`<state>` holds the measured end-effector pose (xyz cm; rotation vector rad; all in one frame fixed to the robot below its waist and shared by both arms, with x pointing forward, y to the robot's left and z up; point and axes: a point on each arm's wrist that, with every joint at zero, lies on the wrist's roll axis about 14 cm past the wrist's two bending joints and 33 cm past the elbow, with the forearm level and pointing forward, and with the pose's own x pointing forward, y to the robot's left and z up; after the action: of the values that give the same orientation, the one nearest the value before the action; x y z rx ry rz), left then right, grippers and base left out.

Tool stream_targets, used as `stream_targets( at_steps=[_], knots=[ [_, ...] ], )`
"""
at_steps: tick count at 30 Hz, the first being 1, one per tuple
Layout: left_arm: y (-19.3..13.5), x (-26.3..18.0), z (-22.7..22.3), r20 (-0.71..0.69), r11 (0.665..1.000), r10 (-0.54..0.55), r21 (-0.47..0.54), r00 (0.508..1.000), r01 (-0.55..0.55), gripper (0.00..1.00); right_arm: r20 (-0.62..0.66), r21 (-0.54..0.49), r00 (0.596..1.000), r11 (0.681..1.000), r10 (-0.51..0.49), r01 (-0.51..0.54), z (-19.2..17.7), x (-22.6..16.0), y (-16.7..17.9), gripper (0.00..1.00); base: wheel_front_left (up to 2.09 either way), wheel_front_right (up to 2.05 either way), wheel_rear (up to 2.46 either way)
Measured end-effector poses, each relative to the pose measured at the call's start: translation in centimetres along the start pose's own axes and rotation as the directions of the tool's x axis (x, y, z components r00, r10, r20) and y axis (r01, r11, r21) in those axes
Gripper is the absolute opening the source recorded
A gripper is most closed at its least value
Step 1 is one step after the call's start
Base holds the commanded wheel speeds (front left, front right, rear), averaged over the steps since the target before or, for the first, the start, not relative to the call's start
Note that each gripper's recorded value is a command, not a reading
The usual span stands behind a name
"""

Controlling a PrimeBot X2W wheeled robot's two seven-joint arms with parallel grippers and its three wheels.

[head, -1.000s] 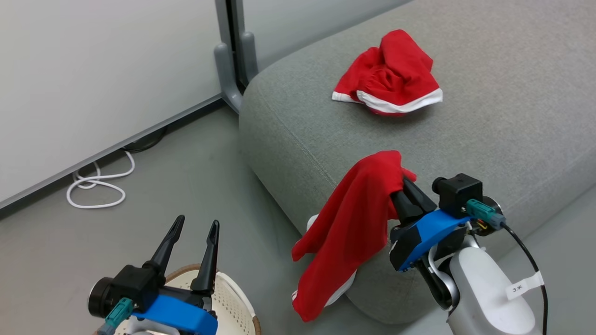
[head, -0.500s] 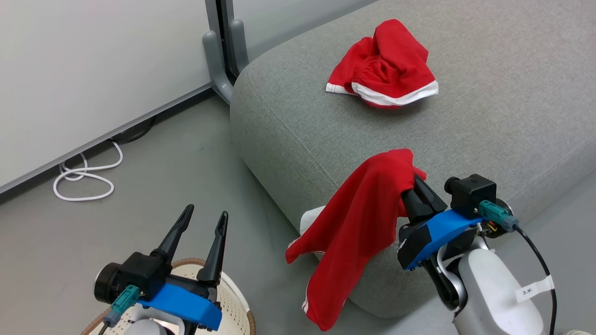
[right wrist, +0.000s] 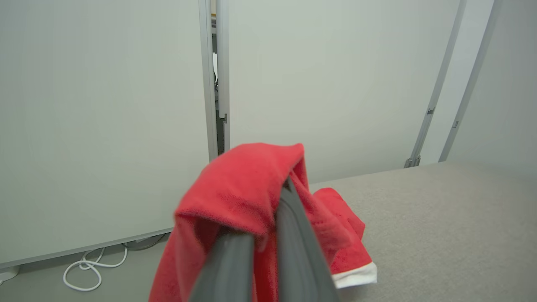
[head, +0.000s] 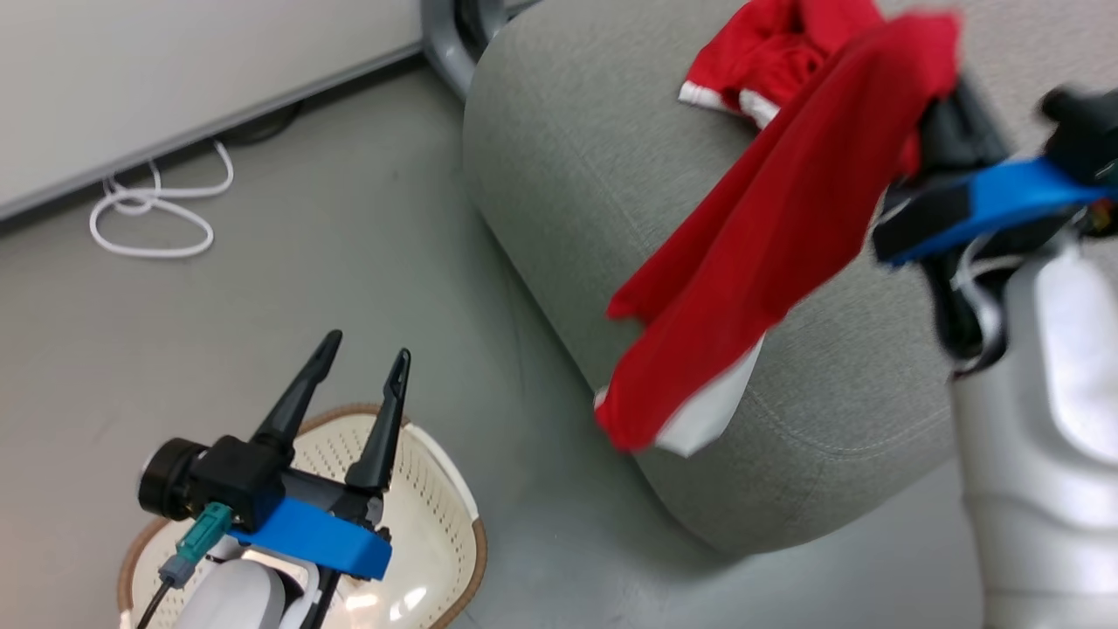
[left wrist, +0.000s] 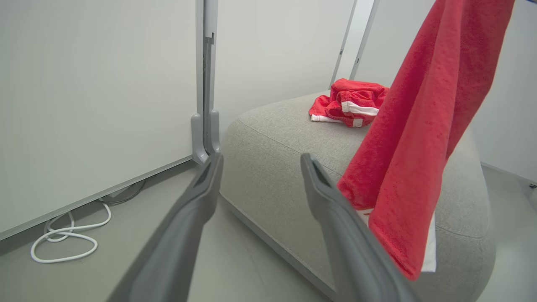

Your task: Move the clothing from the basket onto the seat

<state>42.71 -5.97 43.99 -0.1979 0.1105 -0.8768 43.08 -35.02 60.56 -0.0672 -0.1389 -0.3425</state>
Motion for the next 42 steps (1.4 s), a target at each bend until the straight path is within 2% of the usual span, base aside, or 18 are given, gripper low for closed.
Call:
stream_targets(
  at_steps=[5, 10, 14, 17, 21, 25, 30, 34, 35, 36, 37, 39, 42],
  knots=[
    [2.5, 0.3, -1.1, 0.002, 1.0, 0.024, -0.011, 1.0, -0.024, 1.0, 0.092, -0.056, 0.994, 0.996, -0.061, 0.066, 4.5, 5.0, -1.9, 0.0, 0.0, 0.0, 0.0],
    [4.5, 0.8, -2.1, 0.012, 0.999, 0.037, -0.023, 0.999, -0.037, 1.0, 0.203, -0.077, 0.972, 0.987, -0.122, 0.14, 9.4, 9.5, -3.8, 0.0, 0.0, 0.0, 0.0],
    [5.6, 0.8, -2.8, 0.019, 0.998, 0.05, -0.034, 0.999, -0.05, 1.0, 0.249, -0.132, 0.951, 0.967, -0.182, 0.219, 11.9, 12.0, -6.0, 0.0, 0.0, 0.0, 0.0],
    [6.9, 0.5, -3.4, 0.017, 0.997, 0.072, -0.032, 0.997, -0.071, 1.0, 0.261, -0.144, 0.941, 0.955, -0.216, 0.259, 12.3, 13.6, -6.8, 0.0, 0.0, 0.0, 0.0],
    [8.3, 0.3, -4.2, 0.014, 0.995, 0.097, -0.039, 0.995, -0.096, 1.0, 0.176, -0.189, 0.951, 0.94, -0.253, 0.285, 8.3, 15.3, -7.5, 0.0, 0.0, 0.0, 0.0],
    [9.6, 0.2, -5.1, 0.014, 0.992, 0.118, -0.045, 0.993, -0.117, 1.0, 0.009, -0.209, 0.952, 0.931, -0.306, 0.301, 0.1, 15.8, -8.5, 0.0, 0.0, 0.0, 0.0],
    [10.9, -0.5, -7.0, -0.023, 0.988, 0.146, -0.052, 0.989, -0.147, 1.0, -0.218, -0.2, 0.912, 0.93, -0.348, 0.307, -10.9, 14.2, -8.5, 0.0, 0.0, 0.0, 0.0],
    [11.5, -1.0, -7.5, -0.038, 0.985, 0.165, -0.047, 0.986, -0.166, 1.0, -0.324, -0.204, 0.878, 0.932, -0.352, 0.298, -15.6, 12.8, -8.2, 0.01, 0.0, 0.0, 0.0],
    [11.5, -1.1, -7.4, -0.038, 0.985, 0.167, -0.047, 0.985, -0.168, 1.0, -0.351, -0.201, 0.867, 0.932, -0.355, 0.3, -16.4, 12.4, -8.3, 0.36, 0.0, 0.0, 0.0],
    [11.6, -1.1, -7.2, -0.035, 0.984, 0.17, -0.045, 0.985, -0.171, 1.0, -0.376, -0.202, 0.856, 0.932, -0.356, 0.299, -17.1, 11.9, -8.3, 0.92, 0.0, 0.0, 0.0],
    [11.6, -1.1, -7.0, -0.03, 0.984, 0.172, -0.042, 0.985, -0.173, 1.0, -0.395, -0.202, 0.846, 0.932, -0.358, 0.3, -17.6, 11.5, -8.4, 1.0, 0.0, 0.0, 0.0],
    [11.4, -1.0, -6.5, -0.02, 0.984, 0.174, -0.042, 0.985, -0.174, 1.0, -0.424, -0.2, 0.835, 0.935, -0.351, 0.292, -18.3, 10.9, -8.2, 1.0, 0.0, 0.0, 0.0],
    [11.1, -0.9, -5.6, -0.005, 0.983, 0.177, -0.042, 0.984, -0.177, 1.0, -0.425, -0.19, 0.842, 0.942, -0.333, 0.276, -18.0, 10.6, -7.7, 1.0, 0.0, 0.0, 0.0]
  ],
)
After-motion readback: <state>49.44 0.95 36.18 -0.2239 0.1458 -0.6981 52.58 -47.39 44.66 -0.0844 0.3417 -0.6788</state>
